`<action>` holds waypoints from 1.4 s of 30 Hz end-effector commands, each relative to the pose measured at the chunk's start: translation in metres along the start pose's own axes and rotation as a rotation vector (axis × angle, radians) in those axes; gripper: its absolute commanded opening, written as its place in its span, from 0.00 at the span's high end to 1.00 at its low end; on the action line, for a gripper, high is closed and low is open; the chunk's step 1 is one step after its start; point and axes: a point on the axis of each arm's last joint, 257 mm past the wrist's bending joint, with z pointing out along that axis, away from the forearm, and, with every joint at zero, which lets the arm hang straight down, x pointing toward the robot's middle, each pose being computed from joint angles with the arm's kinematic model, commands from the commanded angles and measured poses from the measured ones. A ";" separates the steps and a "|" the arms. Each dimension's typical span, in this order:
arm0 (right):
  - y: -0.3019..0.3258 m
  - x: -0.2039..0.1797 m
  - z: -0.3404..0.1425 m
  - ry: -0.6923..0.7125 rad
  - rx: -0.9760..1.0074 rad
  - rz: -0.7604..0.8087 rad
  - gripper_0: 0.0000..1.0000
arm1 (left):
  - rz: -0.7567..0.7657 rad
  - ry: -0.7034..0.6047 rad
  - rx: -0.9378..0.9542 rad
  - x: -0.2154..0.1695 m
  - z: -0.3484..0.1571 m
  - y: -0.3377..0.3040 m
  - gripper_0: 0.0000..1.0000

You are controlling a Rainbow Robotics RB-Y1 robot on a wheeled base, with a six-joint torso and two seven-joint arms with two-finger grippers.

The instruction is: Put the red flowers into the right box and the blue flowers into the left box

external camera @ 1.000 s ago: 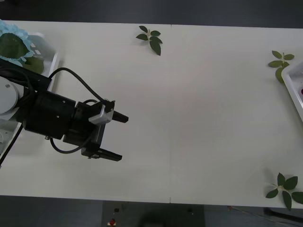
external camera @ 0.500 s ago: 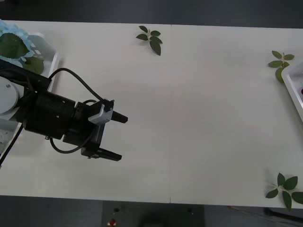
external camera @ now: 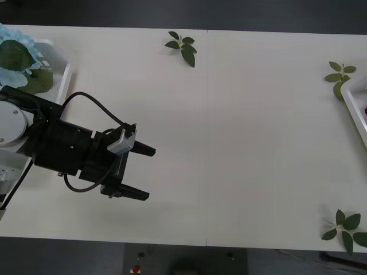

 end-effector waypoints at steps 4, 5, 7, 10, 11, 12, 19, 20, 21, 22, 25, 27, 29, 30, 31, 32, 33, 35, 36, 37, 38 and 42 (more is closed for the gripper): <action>0.032 -0.032 0.045 -0.192 -0.085 -0.003 0.00 | 0.013 -0.006 -0.002 -0.005 0.001 -0.001 0.00; 0.034 -0.033 0.049 -0.205 -0.085 0.005 0.00 | 0.013 -0.006 -0.002 -0.005 0.001 -0.001 0.00; 0.043 -0.035 0.063 -0.252 -0.094 0.040 0.00 | 0.013 -0.006 -0.002 -0.005 0.001 -0.001 0.00; 0.057 -0.043 0.086 -0.302 -0.128 0.075 0.00 | 0.013 -0.006 -0.002 -0.005 0.001 -0.001 0.00; 0.063 -0.042 0.092 -0.305 -0.143 0.082 0.00 | 0.013 -0.006 -0.002 -0.005 0.001 -0.001 0.00; 0.071 -0.044 0.104 -0.306 -0.168 0.088 0.00 | 0.013 -0.006 -0.002 -0.005 0.001 -0.001 0.00; 0.094 -0.047 0.152 -0.298 -0.212 0.104 0.00 | 0.013 -0.006 -0.002 -0.005 0.001 -0.001 0.00; 0.097 -0.051 0.160 -0.307 -0.215 0.108 0.00 | 0.013 -0.006 -0.002 -0.005 0.001 -0.001 0.00; 0.099 -0.052 0.161 -0.309 -0.218 0.107 0.00 | 0.013 -0.006 -0.002 -0.005 0.001 -0.001 0.00; 0.102 -0.055 0.168 -0.316 -0.223 0.110 0.00 | 0.013 -0.006 -0.002 -0.005 0.001 -0.001 0.00; 0.108 -0.064 0.178 -0.326 -0.237 0.103 0.00 | 0.013 -0.006 -0.002 -0.005 0.001 -0.001 0.00; 0.106 -0.070 0.184 -0.333 -0.229 0.097 0.00 | 0.013 -0.006 -0.002 -0.005 0.001 -0.001 0.00; 0.103 -0.073 0.188 -0.333 -0.212 0.086 0.00 | 0.013 -0.006 -0.002 -0.005 0.001 -0.001 0.00; 0.100 -0.073 0.191 -0.325 -0.198 0.079 0.00 | 0.013 -0.006 -0.002 -0.005 0.001 -0.001 0.00; 0.097 -0.072 0.192 -0.317 -0.187 0.072 0.00 | 0.013 -0.006 -0.002 -0.005 0.001 -0.001 0.00; 0.095 -0.071 0.195 -0.312 -0.175 0.070 0.00 | 0.013 -0.006 -0.002 -0.005 0.001 -0.001 0.00; 0.093 -0.070 0.195 -0.308 -0.168 0.069 0.00 | 0.013 -0.006 -0.002 -0.005 0.001 -0.001 0.00; 0.090 -0.068 0.198 -0.300 -0.154 0.067 0.00 | 0.013 -0.006 -0.002 -0.005 0.001 -0.001 0.00; 0.089 -0.067 0.199 -0.296 -0.148 0.066 0.00 | 0.013 -0.006 -0.002 -0.005 0.001 -0.001 0.00; 0.089 -0.067 0.199 -0.295 -0.147 0.065 0.00 | 0.013 -0.006 -0.002 -0.005 0.001 -0.001 0.00; 0.088 -0.067 0.199 -0.295 -0.143 0.064 0.00 | 0.013 -0.006 -0.002 -0.005 0.001 -0.001 0.00; 0.085 -0.067 0.199 -0.297 -0.134 0.068 0.00 | 0.013 -0.006 -0.002 -0.005 0.001 -0.001 0.00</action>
